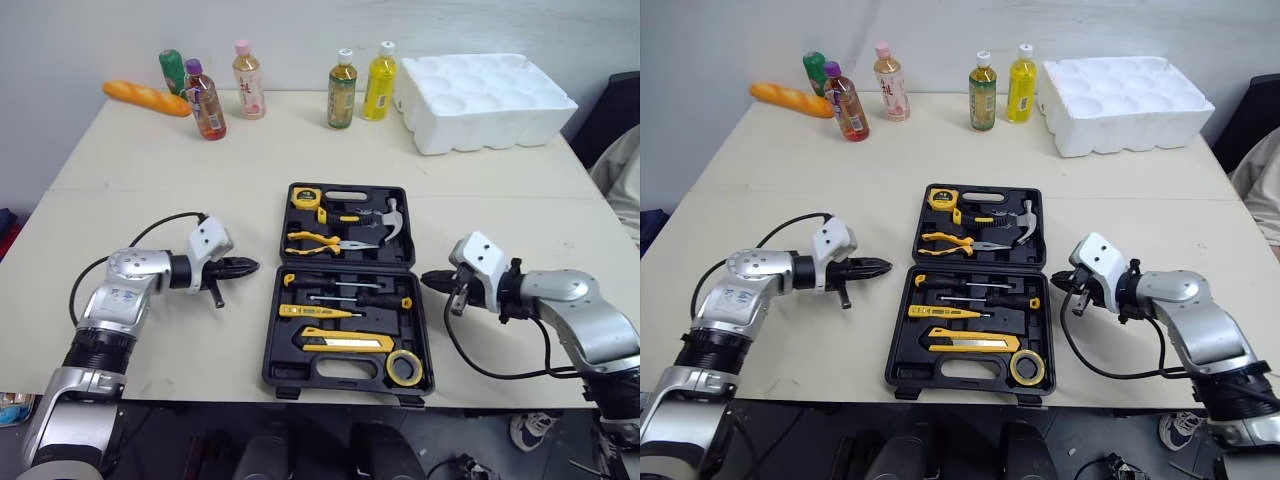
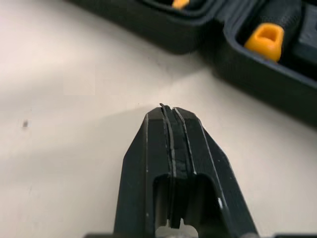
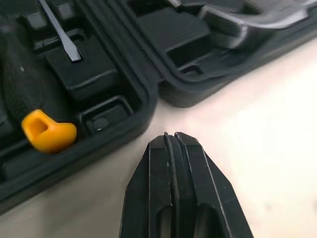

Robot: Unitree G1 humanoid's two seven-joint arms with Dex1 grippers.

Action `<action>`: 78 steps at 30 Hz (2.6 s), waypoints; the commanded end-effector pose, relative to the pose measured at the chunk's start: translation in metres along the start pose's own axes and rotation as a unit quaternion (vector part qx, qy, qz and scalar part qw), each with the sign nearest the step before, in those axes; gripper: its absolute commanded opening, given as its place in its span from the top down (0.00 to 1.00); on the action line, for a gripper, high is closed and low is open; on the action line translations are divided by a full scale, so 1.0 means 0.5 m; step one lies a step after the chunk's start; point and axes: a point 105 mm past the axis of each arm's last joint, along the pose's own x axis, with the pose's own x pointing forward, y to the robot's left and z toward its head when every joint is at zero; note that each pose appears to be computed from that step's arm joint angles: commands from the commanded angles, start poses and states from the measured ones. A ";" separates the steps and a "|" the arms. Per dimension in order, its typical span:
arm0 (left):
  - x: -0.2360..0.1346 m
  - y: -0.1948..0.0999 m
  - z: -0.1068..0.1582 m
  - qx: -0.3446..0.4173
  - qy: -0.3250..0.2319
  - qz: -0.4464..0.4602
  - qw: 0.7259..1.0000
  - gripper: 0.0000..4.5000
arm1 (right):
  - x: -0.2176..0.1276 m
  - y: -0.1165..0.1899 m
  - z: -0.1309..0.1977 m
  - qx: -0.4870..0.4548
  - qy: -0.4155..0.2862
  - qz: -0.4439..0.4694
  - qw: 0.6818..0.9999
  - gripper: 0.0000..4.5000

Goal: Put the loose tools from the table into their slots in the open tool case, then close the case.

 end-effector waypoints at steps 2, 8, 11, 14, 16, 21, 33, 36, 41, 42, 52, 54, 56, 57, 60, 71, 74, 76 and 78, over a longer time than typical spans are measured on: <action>0.042 -0.020 0.025 0.013 -0.020 -0.024 0.999 0.99 | 0.015 -0.006 0.029 -0.030 -0.014 0.000 0.999 1.00; 0.101 -0.064 0.044 0.019 -0.033 -0.065 0.997 0.99 | 0.031 0.001 0.047 -0.039 -0.027 0.006 0.999 1.00; 0.111 -0.065 0.045 0.015 -0.033 -0.063 0.997 0.99 | 0.033 0.007 0.049 -0.040 -0.028 0.009 0.999 1.00; 0.106 -0.061 0.040 0.015 -0.028 -0.062 0.998 0.99 | 0.028 0.008 0.050 -0.041 -0.026 0.009 0.999 1.00; 0.102 -0.057 0.037 0.017 -0.023 -0.060 0.998 0.99 | 0.022 0.001 0.045 -0.045 -0.019 -0.001 0.999 1.00; 0.057 -0.002 0.012 0.013 0.015 0.006 1.000 0.99 | -0.012 -0.034 0.018 -0.066 0.029 -0.043 0.996 1.00; -0.025 0.053 0.110 -0.215 -0.020 0.055 0.975 0.08 | -0.077 -0.085 0.086 0.155 -0.018 -0.050 0.986 0.12; -0.008 0.061 0.119 -0.267 -0.011 0.067 0.961 0.00 | -0.059 -0.090 0.107 0.211 -0.015 -0.042 0.976 0.01; 0.036 0.064 0.106 -0.308 0.019 0.075 0.948 0.00 | -0.010 -0.112 0.110 0.248 0.020 -0.080 0.965 0.01; 0.043 0.062 0.104 -0.306 0.024 0.074 0.949 0.00 | -0.002 -0.112 0.111 0.254 0.024 -0.082 0.963 0.01; 0.092 0.039 0.076 -0.276 0.059 0.057 0.958 0.18 | 0.057 -0.110 0.094 0.278 0.048 -0.094 0.955 0.00; 0.098 0.034 0.070 -0.280 0.064 0.054 0.956 0.39 | 0.063 -0.106 0.089 0.274 0.054 -0.093 0.956 0.20; 0.102 0.028 0.060 -0.286 0.076 0.055 0.954 0.62 | 0.068 -0.099 0.082 0.271 0.061 -0.091 0.956 0.43; 0.104 0.026 0.056 -0.292 0.080 0.055 0.952 0.71 | 0.070 -0.096 0.079 0.271 0.064 -0.089 0.956 0.53; 0.112 0.013 0.049 -0.322 0.088 0.047 0.942 0.89 | 0.075 -0.088 0.073 0.274 0.067 -0.087 0.955 0.87; 0.123 -0.005 0.091 -0.243 0.041 0.029 0.969 0.94 | 0.075 -0.094 0.106 0.266 0.024 -0.105 0.958 1.00; 0.114 0.014 0.145 -0.188 -0.019 0.044 0.981 0.94 | 0.064 -0.113 0.150 0.226 -0.023 -0.122 0.966 1.00; 0.102 0.035 0.187 -0.141 -0.064 0.065 0.986 0.94 | 0.052 -0.130 0.186 0.184 -0.061 -0.142 0.971 1.00; 0.087 0.051 0.220 -0.093 -0.095 0.085 0.987 0.94 | 0.040 -0.145 0.213 0.147 -0.092 -0.163 0.971 1.00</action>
